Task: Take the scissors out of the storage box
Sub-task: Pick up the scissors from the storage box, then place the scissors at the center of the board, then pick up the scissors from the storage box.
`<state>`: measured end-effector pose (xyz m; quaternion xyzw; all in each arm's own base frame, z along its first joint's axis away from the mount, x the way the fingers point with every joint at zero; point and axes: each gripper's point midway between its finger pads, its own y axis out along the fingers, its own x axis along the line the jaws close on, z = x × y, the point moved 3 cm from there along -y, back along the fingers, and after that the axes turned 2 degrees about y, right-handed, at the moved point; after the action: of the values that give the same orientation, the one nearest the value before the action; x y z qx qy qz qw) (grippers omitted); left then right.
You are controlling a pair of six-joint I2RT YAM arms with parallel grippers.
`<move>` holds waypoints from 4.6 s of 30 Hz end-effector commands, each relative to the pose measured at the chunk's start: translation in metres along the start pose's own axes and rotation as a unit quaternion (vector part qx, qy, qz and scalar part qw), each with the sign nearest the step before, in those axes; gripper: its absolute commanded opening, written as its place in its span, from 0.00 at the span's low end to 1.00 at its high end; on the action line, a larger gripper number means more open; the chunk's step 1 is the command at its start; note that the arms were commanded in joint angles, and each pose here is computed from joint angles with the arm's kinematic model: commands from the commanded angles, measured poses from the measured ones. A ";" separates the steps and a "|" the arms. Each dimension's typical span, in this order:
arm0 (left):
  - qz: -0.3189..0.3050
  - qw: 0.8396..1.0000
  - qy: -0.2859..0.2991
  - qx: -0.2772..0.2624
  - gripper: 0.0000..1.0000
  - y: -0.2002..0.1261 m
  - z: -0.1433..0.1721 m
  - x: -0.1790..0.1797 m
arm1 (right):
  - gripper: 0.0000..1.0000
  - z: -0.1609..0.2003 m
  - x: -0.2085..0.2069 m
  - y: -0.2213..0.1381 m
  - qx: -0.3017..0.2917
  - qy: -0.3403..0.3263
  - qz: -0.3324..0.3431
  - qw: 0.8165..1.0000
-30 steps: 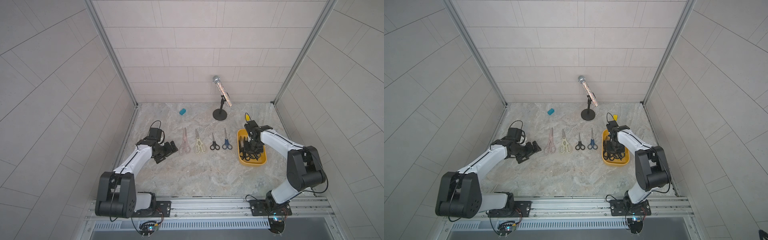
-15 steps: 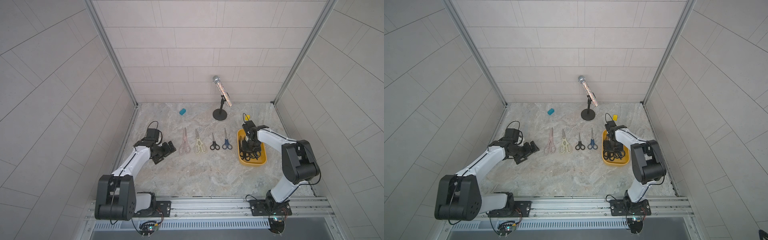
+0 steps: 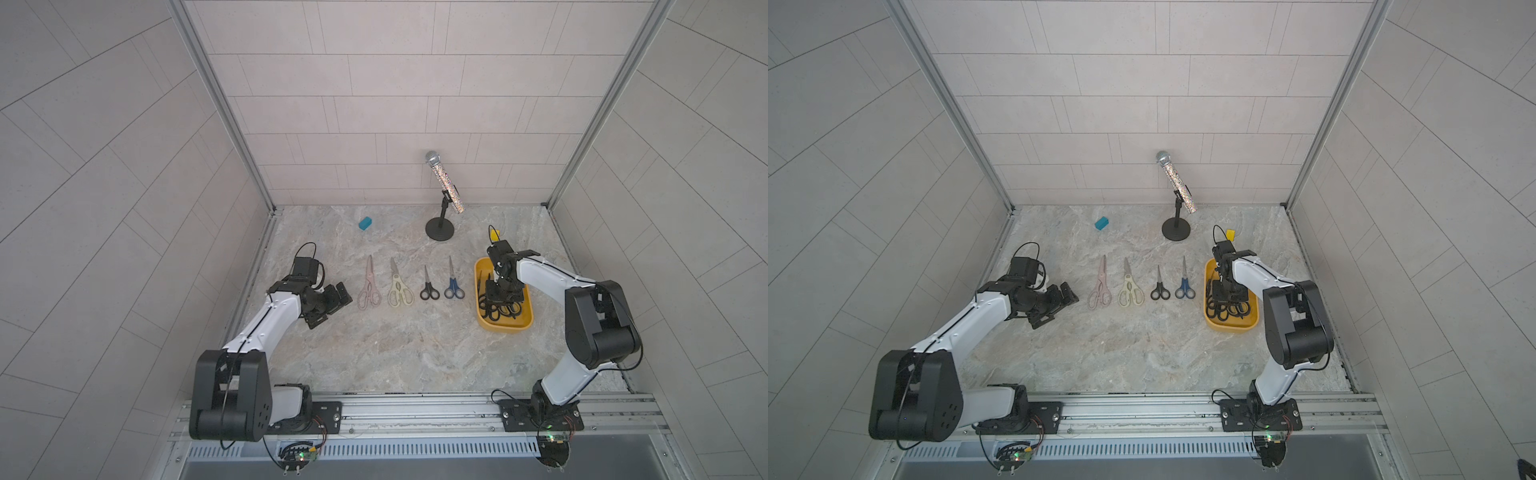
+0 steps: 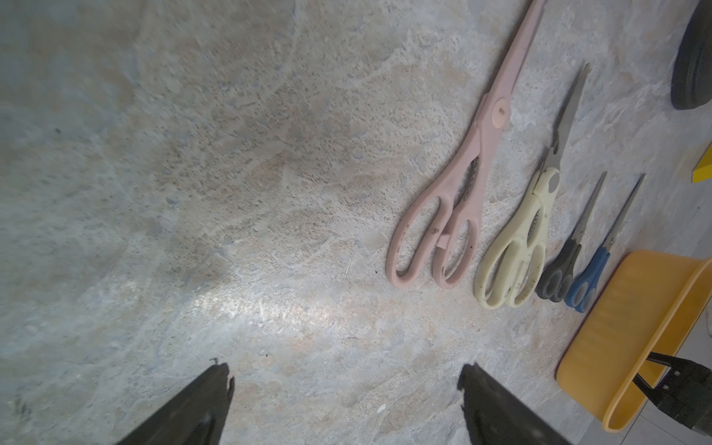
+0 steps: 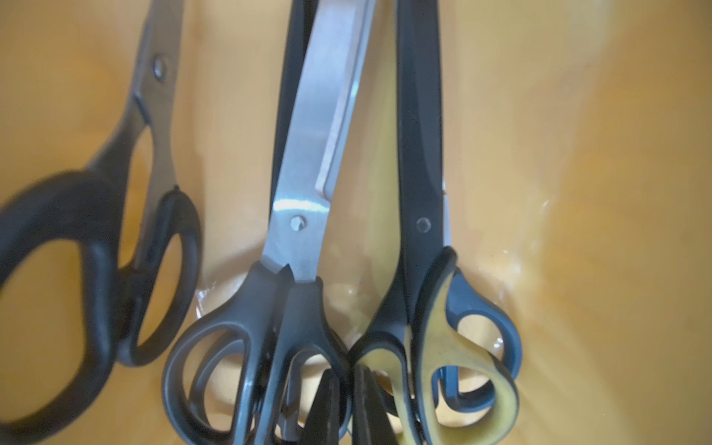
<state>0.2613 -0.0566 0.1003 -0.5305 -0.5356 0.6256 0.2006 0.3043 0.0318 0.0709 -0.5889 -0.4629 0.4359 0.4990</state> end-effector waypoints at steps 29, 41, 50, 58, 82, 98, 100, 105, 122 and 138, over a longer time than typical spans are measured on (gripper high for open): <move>-0.005 0.999 -0.009 -0.044 1.00 -0.006 -0.022 -0.004 | 0.00 0.047 0.054 -0.107 -0.086 -0.035 -0.115 0.989; -0.046 0.993 -0.027 -0.106 1.00 -0.018 -0.036 0.038 | 0.00 0.120 0.214 -0.103 -0.076 -0.161 -0.249 0.952; -0.063 0.986 -0.022 -0.153 1.00 -0.031 -0.041 0.043 | 0.00 0.182 0.289 -0.063 0.007 -0.251 -0.244 0.937; -0.063 0.987 -0.023 -0.147 1.00 -0.028 -0.042 0.042 | 0.00 0.192 0.311 -0.042 0.058 -0.272 -0.199 0.940; -0.082 0.988 -0.012 -0.133 1.00 -0.023 -0.042 0.048 | 0.26 0.180 0.340 -0.045 0.052 -0.252 -0.244 0.935; -0.081 0.989 0.031 -0.118 1.00 -0.013 -0.032 0.034 | 0.27 0.044 0.145 -0.116 -0.075 -0.082 -0.194 0.975; -0.076 0.990 0.041 -0.114 1.00 -0.010 -0.027 0.028 | 0.27 0.031 0.115 -0.114 -0.080 -0.045 -0.172 0.981; -0.061 0.993 0.056 -0.087 1.00 -0.002 -0.014 0.017 | 0.27 0.009 0.056 -0.095 -0.075 0.033 -0.118 0.990; -0.024 0.994 0.098 -0.041 1.00 -0.006 -0.008 -0.025 | 0.36 -0.045 0.061 -0.048 -0.054 0.150 -0.263 0.952; -0.036 0.994 0.102 -0.033 1.00 -0.010 -0.001 -0.019 | 0.39 -0.048 0.055 -0.031 -0.063 0.151 -0.267 0.950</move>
<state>0.2659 -0.0678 0.1112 -0.5733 -0.5505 0.5497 0.2573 0.3636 0.0829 0.1071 -0.5265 -0.5528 0.1553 0.6269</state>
